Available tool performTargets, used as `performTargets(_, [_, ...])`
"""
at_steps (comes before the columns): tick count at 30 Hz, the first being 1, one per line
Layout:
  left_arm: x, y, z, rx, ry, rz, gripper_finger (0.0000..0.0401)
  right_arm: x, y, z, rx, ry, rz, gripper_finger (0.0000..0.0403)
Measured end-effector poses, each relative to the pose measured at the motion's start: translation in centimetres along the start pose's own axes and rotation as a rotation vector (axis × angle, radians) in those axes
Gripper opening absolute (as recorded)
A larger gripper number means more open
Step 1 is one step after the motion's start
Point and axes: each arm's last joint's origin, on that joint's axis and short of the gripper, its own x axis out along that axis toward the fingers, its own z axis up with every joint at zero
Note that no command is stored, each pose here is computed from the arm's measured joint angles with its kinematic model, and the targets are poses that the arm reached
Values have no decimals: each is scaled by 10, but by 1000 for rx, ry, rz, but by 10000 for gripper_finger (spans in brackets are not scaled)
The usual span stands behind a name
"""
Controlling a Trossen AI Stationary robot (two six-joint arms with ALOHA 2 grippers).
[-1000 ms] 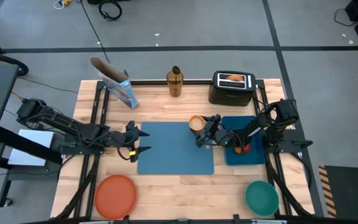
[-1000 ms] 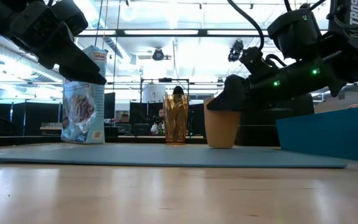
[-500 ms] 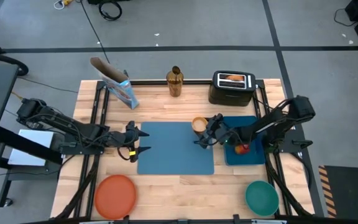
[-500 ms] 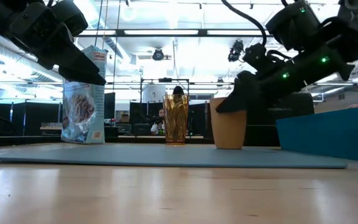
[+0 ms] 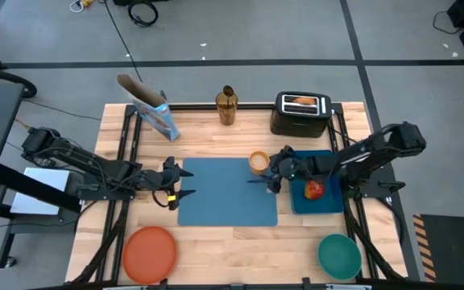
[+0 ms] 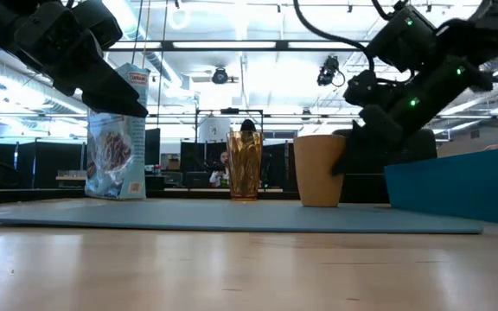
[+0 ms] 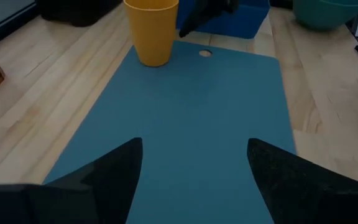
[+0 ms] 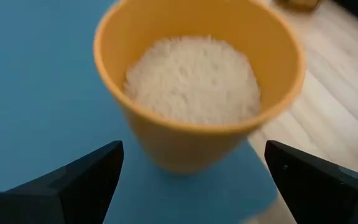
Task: Arrange a breakfast setting
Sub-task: Put the green bowl on the light blue mat
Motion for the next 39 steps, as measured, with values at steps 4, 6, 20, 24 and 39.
performTargets(4, [0,0,0,6,-1,0,297,-16,4,14,-34,116,-10,400])
performTargets(6, [0,0,0,12,-3,-1,297,-27,8,25,-43,166,-1,398])
performTargets(20, [-3,-8,12,142,-133,-45,297,-126,62,88,313,670,-28,370])
performTargets(24, [-2,-7,12,135,-133,-36,297,-143,95,76,453,834,-28,367])
performTargets(39, [-3,-9,12,8,-127,-69,297,-153,198,-22,688,1059,-257,359])
